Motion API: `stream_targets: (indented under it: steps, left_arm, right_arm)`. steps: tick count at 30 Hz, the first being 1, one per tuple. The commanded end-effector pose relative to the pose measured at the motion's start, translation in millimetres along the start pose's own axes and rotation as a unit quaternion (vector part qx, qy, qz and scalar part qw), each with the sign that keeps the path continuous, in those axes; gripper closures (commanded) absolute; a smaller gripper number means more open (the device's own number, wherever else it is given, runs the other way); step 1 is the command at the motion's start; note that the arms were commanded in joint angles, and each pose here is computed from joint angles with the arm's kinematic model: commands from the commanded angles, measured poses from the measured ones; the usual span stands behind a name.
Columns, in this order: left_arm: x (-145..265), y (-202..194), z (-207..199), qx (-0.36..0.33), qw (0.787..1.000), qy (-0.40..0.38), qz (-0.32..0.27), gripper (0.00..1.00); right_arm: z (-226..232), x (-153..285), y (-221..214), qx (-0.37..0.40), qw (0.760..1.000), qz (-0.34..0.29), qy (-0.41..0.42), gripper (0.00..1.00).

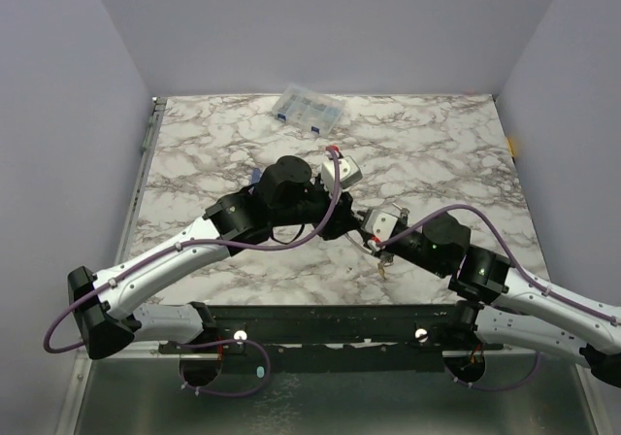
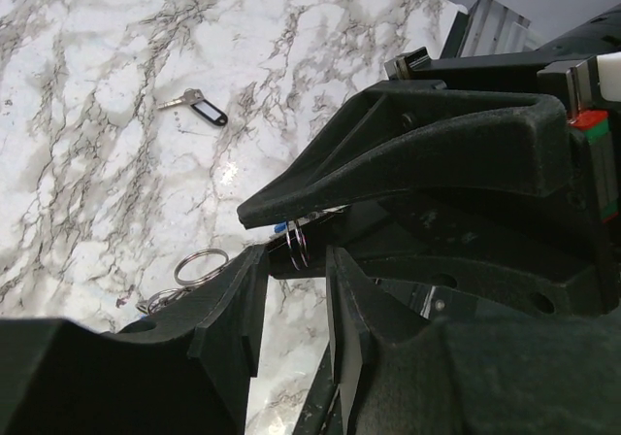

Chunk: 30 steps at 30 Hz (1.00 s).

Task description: Put the keys on the keyring

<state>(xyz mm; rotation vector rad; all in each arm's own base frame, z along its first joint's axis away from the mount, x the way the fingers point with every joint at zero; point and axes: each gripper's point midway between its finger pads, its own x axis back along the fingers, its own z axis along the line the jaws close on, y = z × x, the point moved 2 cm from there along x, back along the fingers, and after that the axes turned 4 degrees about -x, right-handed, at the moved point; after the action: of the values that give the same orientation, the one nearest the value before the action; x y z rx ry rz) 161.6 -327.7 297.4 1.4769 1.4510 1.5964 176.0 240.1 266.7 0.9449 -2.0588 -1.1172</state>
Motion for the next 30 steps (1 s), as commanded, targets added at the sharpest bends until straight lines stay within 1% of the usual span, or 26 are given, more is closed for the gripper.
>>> stream_targets:
  steps: [1,4,10,14,15,17,18,19,22,23,24,25,26,27,28,30]
  left_arm:
    - [-9,9,-5,0.010,1.000,-0.016,-0.019,0.65]
    - [-14,5,-5,0.014,1.000,-0.022,-0.015,0.68]
    - [-22,1,-4,0.026,0.999,-0.024,-0.012,0.70]
    - [-23,-1,-2,0.025,0.999,-0.021,-0.011,0.78]
    - [-23,-2,-2,0.024,0.999,-0.021,-0.011,0.81]
    - [-22,-4,-2,0.024,0.999,-0.021,-0.009,0.90]
    - [-22,-6,-2,0.024,0.999,-0.020,-0.008,0.98]
    - [-22,-6,-1,0.023,1.000,-0.018,-0.008,1.00]
    - [-19,-5,0,0.019,0.999,-0.012,-0.023,1.00]
    - [-17,-3,-1,0.015,0.999,-0.012,-0.032,1.00]
    - [-16,0,0,0.011,0.999,-0.012,-0.041,1.00]
    - [-13,2,0,0.007,0.999,-0.009,-0.050,1.00]
    - [-10,5,1,0.001,0.998,-0.003,-0.059,1.00]
    - [-8,8,3,-0.006,0.998,0.005,-0.069,1.00]
    - [-4,11,4,-0.014,0.996,0.008,-0.083,1.00]
    - [4,19,0,-0.035,0.993,0.002,-0.113,1.00]
  right_arm:
    - [-6,0,25,-0.009,0.998,-0.054,-0.009,1.00]
    - [-7,-2,25,-0.011,0.998,-0.052,-0.012,0.99]
    - [-7,-7,22,-0.014,0.999,-0.042,-0.014,0.99]
    - [-7,-7,22,-0.013,0.999,-0.041,-0.016,0.99]
    - [-8,-7,22,-0.013,0.999,-0.041,-0.017,0.99]
    - [-12,-5,28,-0.014,0.998,-0.054,-0.027,0.99]
    - [-12,-5,28,-0.015,0.998,-0.056,-0.029,0.99]
    - [-13,-4,29,-0.016,0.998,-0.059,-0.030,0.99]
    - [-15,-3,32,-0.029,0.997,-0.067,-0.037,0.99]
    - [-16,-3,32,-0.037,0.996,-0.069,-0.042,0.95]
    - [-17,-2,34,-0.044,0.995,-0.072,-0.044,0.84]
    - [-17,-2,34,-0.050,0.995,-0.073,-0.045,0.70]
    - [-17,-1,35,-0.058,0.994,-0.075,-0.047,0.58]
    - [-16,-1,35,-0.065,0.994,-0.078,-0.047,0.49]
    - [-15,-1,36,-0.072,0.993,-0.081,-0.046,0.44]
    - [-13,0,35,-0.084,0.992,-0.084,-0.043,0.38]
